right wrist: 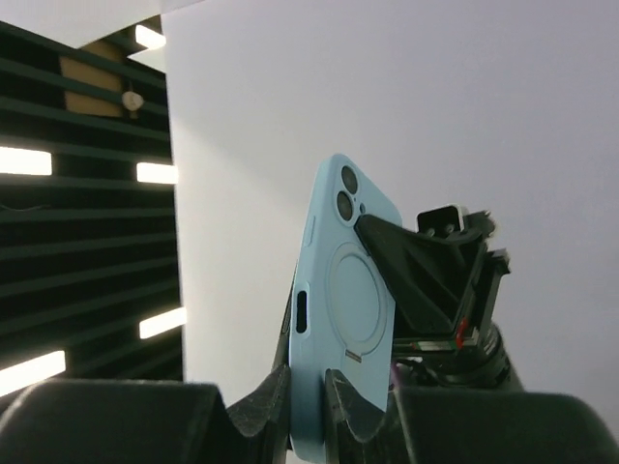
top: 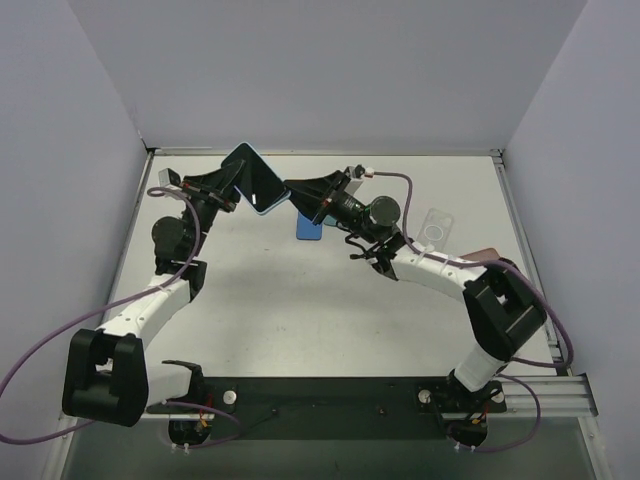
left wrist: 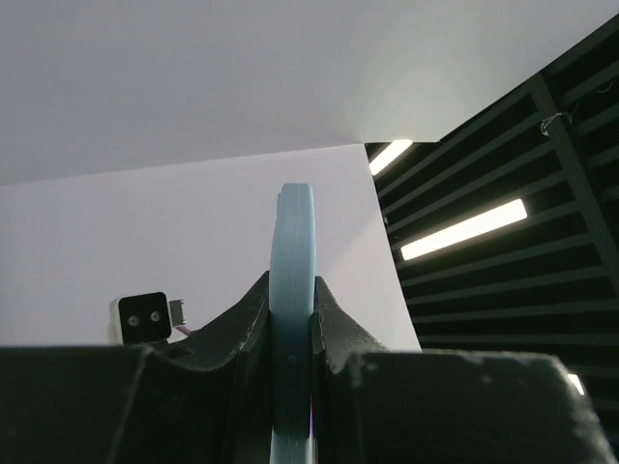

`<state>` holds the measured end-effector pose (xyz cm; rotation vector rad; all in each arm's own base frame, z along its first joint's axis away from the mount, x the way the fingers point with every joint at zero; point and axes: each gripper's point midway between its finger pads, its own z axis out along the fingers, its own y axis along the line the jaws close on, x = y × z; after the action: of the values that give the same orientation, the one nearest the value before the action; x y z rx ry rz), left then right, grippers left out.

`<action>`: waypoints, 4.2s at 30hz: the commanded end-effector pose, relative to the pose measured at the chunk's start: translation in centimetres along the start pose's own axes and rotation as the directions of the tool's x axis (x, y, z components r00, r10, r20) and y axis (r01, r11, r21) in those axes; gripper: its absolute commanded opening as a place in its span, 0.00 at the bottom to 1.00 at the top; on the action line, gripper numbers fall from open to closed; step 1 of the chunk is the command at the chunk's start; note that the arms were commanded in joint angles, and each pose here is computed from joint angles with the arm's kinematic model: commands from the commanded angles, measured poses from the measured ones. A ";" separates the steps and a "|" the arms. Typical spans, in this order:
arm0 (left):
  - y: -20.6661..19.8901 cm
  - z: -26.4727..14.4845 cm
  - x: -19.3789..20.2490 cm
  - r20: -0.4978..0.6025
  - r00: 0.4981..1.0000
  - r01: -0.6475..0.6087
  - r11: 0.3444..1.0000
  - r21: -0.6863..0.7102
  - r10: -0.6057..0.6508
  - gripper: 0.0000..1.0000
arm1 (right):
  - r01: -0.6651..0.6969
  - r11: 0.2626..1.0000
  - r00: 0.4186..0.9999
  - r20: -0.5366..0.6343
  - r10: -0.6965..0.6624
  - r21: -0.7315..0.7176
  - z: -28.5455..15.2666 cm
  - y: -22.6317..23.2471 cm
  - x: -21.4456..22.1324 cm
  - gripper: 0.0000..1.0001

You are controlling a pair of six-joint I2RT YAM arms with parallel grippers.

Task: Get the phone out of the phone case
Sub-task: Remove the phone case from the phone.

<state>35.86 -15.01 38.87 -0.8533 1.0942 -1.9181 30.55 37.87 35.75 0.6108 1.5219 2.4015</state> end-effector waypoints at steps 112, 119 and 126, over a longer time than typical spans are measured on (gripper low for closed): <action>31.6 -14.3 14.9 -0.746 0.666 -0.556 0.670 -0.491 0.007 0.88 | 0.678 -0.113 0.689 -0.682 -0.246 0.726 -28.5 -33.4 -3.6 0.00; 32.8 -14.6 15.0 -0.769 0.639 -0.608 0.624 -0.490 0.019 0.83 | 0.684 -0.087 0.694 -0.683 -0.229 0.724 -28.2 -33.8 -3.1 0.00; 33.8 -14.6 15.0 -0.785 0.618 -0.660 0.565 -0.494 0.035 0.74 | 0.684 -0.058 0.704 -0.679 -0.209 0.727 -28.0 -34.2 -2.6 0.00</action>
<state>24.80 -32.73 4.56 -0.2093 2.5097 -1.3791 26.22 25.88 0.74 -0.2225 2.5501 0.3229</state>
